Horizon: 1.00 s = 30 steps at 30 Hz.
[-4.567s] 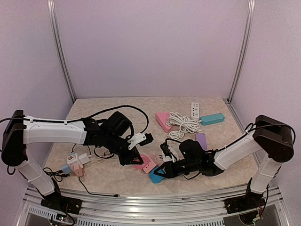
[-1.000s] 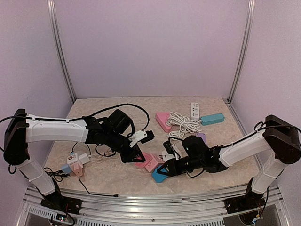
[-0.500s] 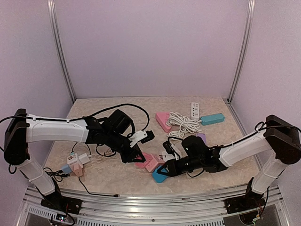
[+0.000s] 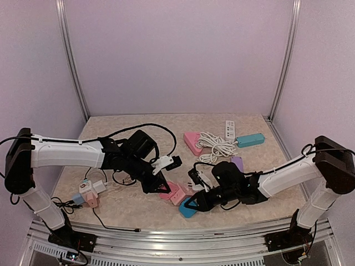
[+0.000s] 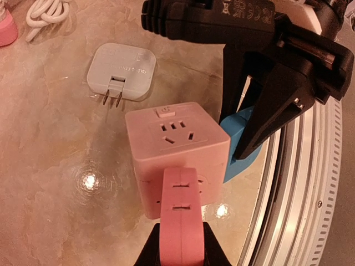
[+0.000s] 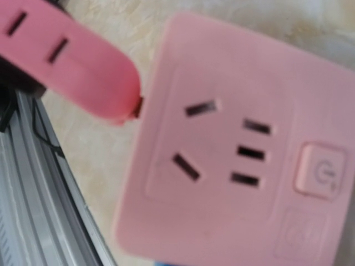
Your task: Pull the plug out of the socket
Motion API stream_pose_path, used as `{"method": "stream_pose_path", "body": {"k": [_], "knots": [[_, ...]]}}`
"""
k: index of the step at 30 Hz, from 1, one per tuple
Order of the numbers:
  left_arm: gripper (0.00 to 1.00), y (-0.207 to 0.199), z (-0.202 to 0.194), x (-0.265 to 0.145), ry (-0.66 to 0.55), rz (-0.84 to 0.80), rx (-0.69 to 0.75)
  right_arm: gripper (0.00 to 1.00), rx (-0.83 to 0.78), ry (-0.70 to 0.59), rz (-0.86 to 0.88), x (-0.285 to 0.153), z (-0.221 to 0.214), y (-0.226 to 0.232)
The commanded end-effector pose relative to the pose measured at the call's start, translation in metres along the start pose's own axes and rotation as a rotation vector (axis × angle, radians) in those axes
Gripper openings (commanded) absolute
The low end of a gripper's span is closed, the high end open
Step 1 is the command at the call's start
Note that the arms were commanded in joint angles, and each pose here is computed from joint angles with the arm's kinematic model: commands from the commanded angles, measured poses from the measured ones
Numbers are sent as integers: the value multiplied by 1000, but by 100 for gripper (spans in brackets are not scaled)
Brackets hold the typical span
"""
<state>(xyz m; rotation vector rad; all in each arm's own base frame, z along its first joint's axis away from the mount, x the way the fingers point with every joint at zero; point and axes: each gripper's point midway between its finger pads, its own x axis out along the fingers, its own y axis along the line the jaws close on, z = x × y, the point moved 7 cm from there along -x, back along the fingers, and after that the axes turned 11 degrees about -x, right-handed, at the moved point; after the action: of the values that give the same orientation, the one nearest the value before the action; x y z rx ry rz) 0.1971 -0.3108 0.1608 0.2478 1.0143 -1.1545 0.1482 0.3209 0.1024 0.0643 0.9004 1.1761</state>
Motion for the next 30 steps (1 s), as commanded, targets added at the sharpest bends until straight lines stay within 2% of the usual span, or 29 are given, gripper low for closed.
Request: {"method": "stream_pose_path", "body": {"k": [1,10,21,30], "knots": [[0,10,8,-4,-18,66,-7,0,-52,111,35,-2,-22,8],[0,11,7,-4,-14,68,-9,0,-46,77,75,-6,-19,14],[0,11,6,-3,-13,76,-7,0,155,-22,164,-17,-22,11],[0,11,6,-3,-11,80,-7,0,196,-9,174,-16,-27,5]]}}
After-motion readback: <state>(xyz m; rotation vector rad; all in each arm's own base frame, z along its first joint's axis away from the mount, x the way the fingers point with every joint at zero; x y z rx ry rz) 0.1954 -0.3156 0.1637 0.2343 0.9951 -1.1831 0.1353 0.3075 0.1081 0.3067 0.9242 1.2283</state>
